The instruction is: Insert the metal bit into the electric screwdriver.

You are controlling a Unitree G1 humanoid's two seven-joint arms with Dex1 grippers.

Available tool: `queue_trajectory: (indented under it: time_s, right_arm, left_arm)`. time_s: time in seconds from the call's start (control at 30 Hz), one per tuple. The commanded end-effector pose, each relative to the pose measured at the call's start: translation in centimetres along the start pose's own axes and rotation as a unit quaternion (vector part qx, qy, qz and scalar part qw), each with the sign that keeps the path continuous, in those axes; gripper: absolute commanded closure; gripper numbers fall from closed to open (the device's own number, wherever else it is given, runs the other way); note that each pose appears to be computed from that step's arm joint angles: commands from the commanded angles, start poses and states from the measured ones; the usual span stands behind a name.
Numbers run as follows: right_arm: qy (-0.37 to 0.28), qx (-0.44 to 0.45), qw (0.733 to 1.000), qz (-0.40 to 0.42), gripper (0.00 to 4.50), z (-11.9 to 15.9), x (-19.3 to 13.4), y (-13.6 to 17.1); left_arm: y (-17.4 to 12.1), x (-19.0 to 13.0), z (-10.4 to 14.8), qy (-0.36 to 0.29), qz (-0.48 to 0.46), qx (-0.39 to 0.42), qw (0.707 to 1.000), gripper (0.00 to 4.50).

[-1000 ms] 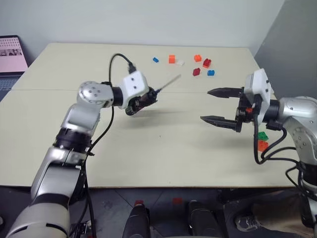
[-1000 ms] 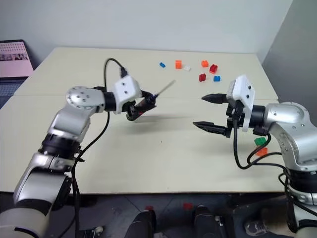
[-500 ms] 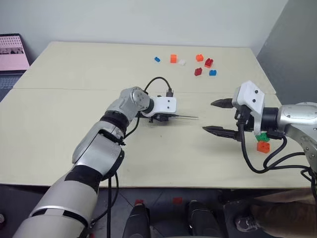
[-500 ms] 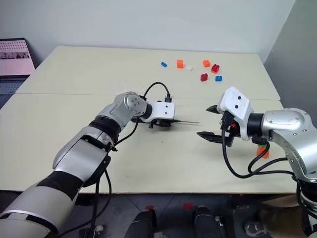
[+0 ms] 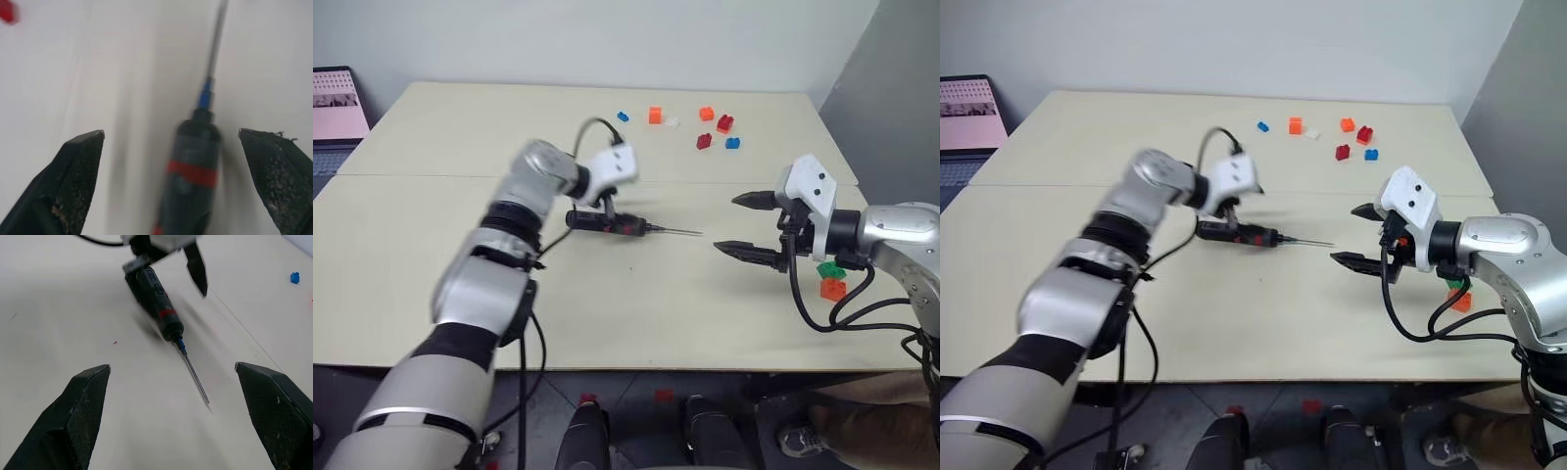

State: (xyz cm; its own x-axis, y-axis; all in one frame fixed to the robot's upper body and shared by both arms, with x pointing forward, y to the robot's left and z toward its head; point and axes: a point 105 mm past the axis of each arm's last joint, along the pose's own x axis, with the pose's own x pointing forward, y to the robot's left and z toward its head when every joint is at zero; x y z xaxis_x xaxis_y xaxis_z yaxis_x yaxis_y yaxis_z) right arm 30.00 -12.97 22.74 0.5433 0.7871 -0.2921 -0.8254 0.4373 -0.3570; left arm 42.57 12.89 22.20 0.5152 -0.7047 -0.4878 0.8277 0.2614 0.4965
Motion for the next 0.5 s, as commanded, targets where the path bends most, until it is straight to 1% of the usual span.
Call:
queue_trajectory:
  time_s: [0.03, 0.07, 0.13, 0.27, 0.33, 0.43, 0.5]
  right_arm:
    - [-0.034, -0.023, 0.998, -0.040, 0.20, 0.3, -0.3, -1.3]
    - [-0.035, -0.030, 0.998, -0.041, 0.20, -0.1, -0.3, -1.3]
    - [-0.039, -0.040, 0.998, -0.030, 0.20, -0.5, -0.4, -1.2]
    - [-0.047, -0.037, 0.998, 0.015, 0.20, -0.8, -1.3, -0.5]
    - [-0.047, -0.034, 0.998, 0.034, 0.20, -1.0, -1.6, -0.2]
    - [-0.041, -0.030, 0.998, 0.046, 0.20, -1.1, -1.9, -0.1]
    - [-0.036, -0.022, 0.998, 0.056, 0.20, -1.3, -1.9, 0.2]
  left_arm:
    - [0.2, -5.4, -2.9, 0.010, 0.071, -0.050, 0.996, 0.02]
    - [-0.4, -6.9, -4.0, 0.022, 0.089, -0.065, 0.994, 0.02]
    - [-1.8, -9.0, -5.3, 0.034, 0.106, -0.085, 0.990, 0.02]
    - [-4.7, -12.8, -7.1, 0.052, 0.133, -0.127, 0.982, 0.02]
    - [-5.6, -13.8, -7.4, 0.051, 0.138, -0.145, 0.978, 0.02]
    - [-6.5, -14.2, -7.2, 0.035, 0.131, -0.159, 0.978, 0.02]
    - [-7.5, -14.1, -7.1, 0.034, 0.102, -0.166, 0.980, 0.02]
